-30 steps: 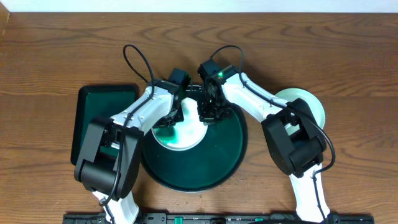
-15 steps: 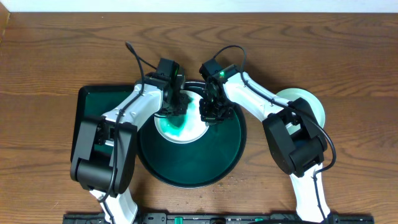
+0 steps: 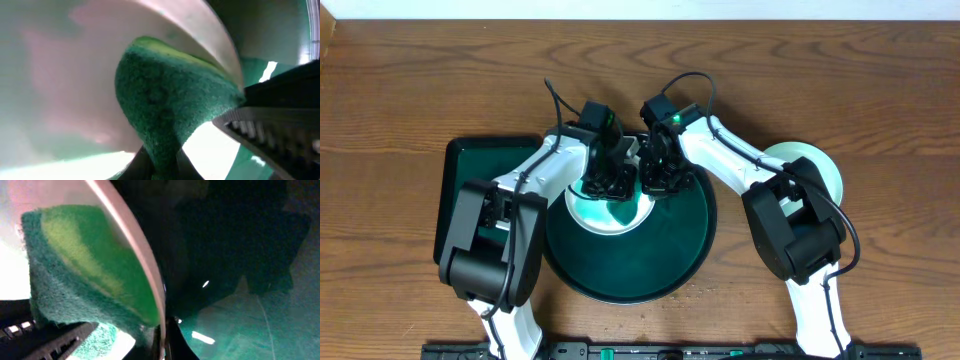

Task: Clean dirty plates on tray and stack at the side
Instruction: 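Scrub the last plate with the sponge in the left gripper, then lift the sponge away and grasp the plate rim with the right gripper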

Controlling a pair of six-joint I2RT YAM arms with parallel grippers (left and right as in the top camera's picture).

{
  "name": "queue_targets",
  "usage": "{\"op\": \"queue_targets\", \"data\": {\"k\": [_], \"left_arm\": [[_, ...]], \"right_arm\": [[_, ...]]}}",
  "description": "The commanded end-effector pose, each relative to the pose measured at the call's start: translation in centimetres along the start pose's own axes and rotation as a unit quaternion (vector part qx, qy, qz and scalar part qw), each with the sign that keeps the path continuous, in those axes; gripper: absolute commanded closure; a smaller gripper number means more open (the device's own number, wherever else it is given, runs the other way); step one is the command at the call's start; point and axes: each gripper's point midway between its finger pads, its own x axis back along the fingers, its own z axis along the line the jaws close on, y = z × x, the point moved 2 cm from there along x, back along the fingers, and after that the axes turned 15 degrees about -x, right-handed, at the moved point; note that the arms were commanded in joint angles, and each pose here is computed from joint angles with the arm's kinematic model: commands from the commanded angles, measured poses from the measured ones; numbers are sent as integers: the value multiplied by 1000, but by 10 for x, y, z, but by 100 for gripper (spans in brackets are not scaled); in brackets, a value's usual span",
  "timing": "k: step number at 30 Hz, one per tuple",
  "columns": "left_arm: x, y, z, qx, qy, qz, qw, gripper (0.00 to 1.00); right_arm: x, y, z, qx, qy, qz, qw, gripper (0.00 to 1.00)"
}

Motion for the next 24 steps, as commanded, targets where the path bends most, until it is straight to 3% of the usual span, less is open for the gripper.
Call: {"op": "queue_targets", "data": {"k": [1,6,13,19,24], "left_arm": [[18,-26,60,101,184,48,977,92],[70,-29,90,167,280,23,945,93],[120,-27,97,199,308,-42,929,93],[142,-26,89,197,310,-76,927,93],[144,-25,88,197,310,-79,927,93]], "right_arm": [[-21,-5,-19,14,-43,16,999,99],[-20,-7,-22,13,-48,21,999,99],[4,-3,-19,51,-56,-19,997,99],[62,7,-21,75,-97,-129,984,99],[123,8,-26,90,-162,-253,949,99]]}}
